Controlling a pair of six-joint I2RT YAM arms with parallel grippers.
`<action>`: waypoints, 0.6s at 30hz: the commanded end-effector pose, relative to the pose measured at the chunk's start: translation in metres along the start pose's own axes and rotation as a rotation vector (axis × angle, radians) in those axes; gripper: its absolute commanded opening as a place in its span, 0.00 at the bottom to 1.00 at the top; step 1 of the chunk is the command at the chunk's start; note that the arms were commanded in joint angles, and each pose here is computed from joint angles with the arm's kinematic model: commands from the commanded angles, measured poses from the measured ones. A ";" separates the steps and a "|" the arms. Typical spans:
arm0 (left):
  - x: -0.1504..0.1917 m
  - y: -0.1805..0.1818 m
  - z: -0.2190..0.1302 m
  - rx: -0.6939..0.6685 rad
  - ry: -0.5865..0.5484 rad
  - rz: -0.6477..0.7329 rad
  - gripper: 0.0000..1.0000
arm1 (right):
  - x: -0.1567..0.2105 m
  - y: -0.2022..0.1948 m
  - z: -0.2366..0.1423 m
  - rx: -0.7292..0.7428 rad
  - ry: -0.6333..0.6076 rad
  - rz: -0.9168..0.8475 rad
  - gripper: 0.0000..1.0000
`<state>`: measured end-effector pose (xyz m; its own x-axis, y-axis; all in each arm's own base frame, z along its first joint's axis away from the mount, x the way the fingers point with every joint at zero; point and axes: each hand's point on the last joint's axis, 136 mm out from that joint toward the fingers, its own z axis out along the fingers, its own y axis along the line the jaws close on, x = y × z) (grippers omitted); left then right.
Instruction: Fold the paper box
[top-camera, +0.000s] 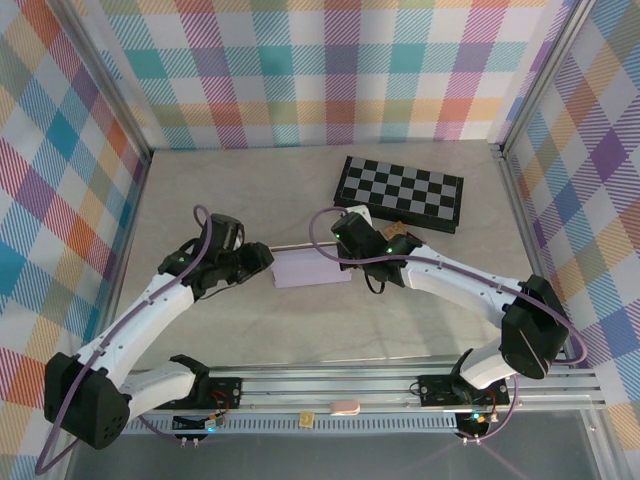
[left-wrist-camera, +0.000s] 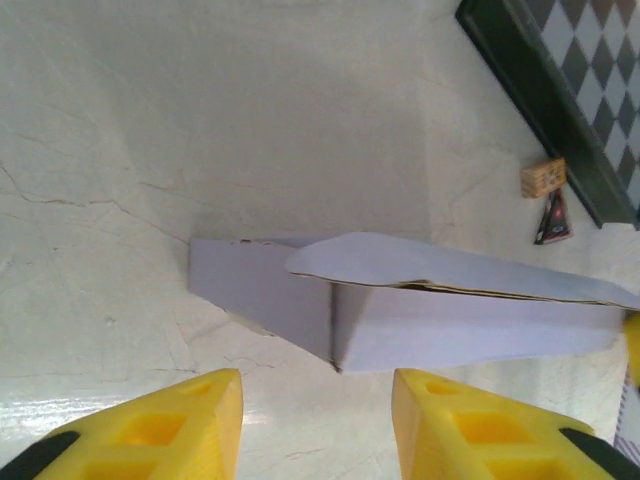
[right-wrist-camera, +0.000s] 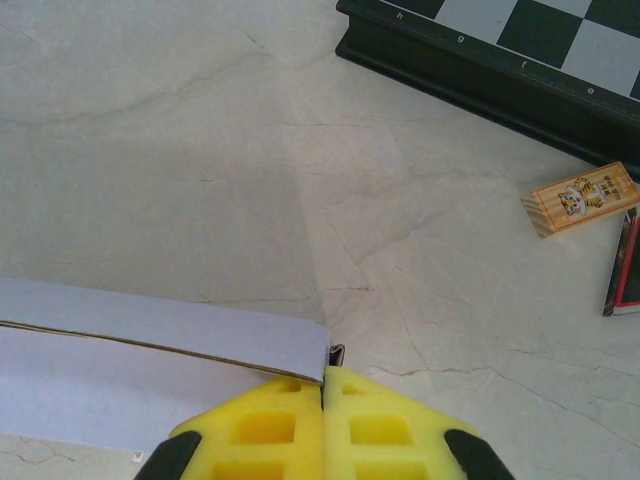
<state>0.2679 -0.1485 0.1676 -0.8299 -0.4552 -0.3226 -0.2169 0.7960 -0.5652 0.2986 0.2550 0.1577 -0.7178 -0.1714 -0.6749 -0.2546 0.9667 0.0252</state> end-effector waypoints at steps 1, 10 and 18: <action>-0.001 0.000 -0.025 -0.049 -0.001 0.076 0.43 | 0.034 -0.006 0.010 0.035 0.118 -0.041 0.00; -0.017 -0.010 -0.021 -0.147 0.121 0.430 0.38 | 0.034 -0.005 0.009 0.028 0.118 -0.041 0.00; -0.025 -0.022 0.000 -0.160 0.195 0.639 0.41 | 0.034 -0.006 0.008 0.029 0.116 -0.039 0.00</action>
<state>0.2945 -0.1522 0.1777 -0.9211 0.0703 -0.3830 0.1699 0.9575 -0.2330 0.2986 0.2550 0.1577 -0.7179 -0.1716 -0.6746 -0.2546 0.9667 0.0250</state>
